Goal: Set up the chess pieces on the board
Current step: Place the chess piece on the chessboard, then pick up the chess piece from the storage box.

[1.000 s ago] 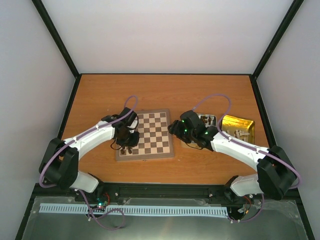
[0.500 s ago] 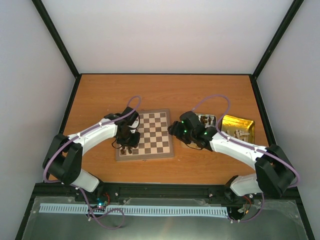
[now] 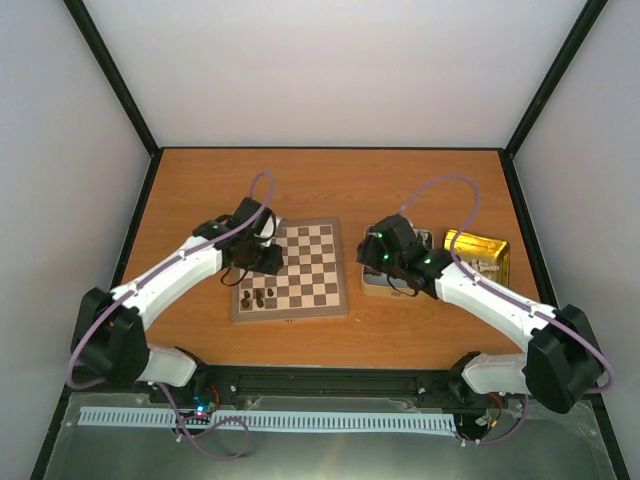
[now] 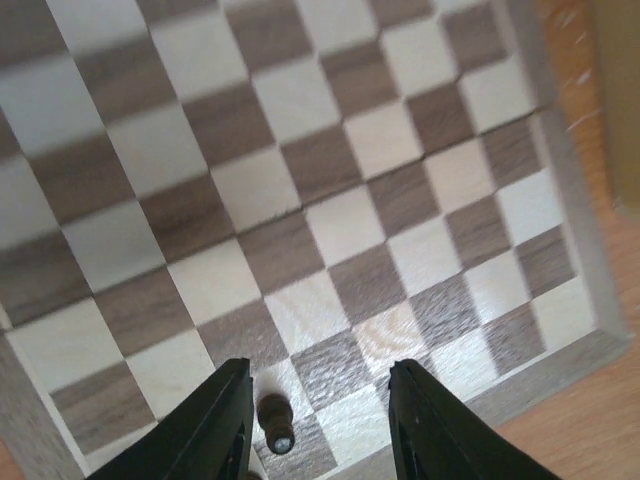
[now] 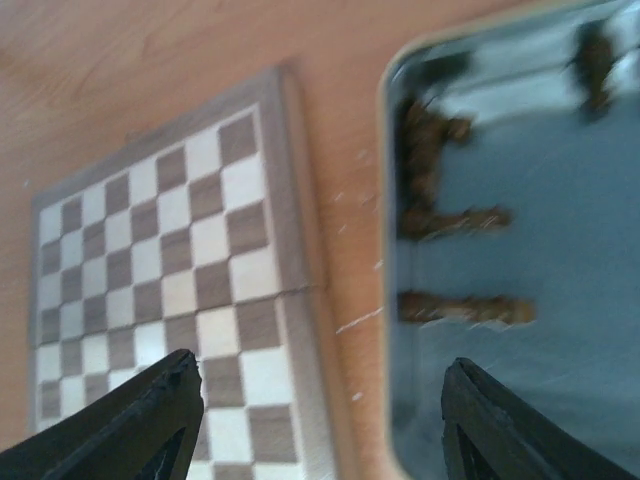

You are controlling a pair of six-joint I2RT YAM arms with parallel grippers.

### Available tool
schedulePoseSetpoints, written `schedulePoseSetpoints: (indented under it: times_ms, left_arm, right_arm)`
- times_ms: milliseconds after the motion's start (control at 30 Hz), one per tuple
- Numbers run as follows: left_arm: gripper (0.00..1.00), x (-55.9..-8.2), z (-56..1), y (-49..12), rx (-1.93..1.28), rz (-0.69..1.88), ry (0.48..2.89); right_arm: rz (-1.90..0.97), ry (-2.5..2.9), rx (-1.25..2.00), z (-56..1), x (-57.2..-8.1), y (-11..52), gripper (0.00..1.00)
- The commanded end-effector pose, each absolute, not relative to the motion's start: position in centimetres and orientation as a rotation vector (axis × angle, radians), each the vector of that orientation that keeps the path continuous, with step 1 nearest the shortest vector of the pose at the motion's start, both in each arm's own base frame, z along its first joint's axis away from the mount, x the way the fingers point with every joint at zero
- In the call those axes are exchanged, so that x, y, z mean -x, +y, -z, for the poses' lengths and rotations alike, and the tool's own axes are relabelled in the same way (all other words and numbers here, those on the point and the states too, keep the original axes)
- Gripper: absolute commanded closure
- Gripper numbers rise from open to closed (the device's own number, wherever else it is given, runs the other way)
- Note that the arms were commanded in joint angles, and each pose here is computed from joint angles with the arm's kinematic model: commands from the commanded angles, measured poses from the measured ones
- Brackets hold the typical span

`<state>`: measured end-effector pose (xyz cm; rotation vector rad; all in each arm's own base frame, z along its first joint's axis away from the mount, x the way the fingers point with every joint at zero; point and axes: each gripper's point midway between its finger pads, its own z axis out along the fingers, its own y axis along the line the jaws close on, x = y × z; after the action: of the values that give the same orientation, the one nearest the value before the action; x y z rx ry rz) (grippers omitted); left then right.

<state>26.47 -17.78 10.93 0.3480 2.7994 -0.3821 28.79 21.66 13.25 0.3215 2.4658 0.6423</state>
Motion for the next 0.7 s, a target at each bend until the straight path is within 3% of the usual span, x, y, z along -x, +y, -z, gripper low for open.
schedulePoseSetpoints:
  times_ms: [0,167,333,533,667]
  left_arm:
    - [0.61,-30.2,-17.8,-19.1,-0.373,0.431,2.453]
    - [0.55,-30.9,-24.8,-18.7,-0.336,0.495,2.088]
    - [0.37,-29.5,-28.3,-16.8,-0.286,0.482,1.883]
    - [0.31,-28.5,-29.7,-15.8,-0.251,0.490,1.791]
    - [0.31,-28.4,-29.5,-15.6,-0.245,0.487,1.802]
  right_arm:
    - [-0.329,2.444,-0.276,-14.2,-30.4,16.0,0.35]
    - [-0.247,2.542,-0.231,-11.8,-31.2,14.0,0.38]
    - [-0.357,2.572,-0.320,-10.0,-32.6,15.3,0.44]
    - [-0.558,2.497,-0.824,-7.5,-34.3,16.7,0.53]
    - [-0.644,2.387,-1.109,-6.6,-35.7,17.1,0.54]
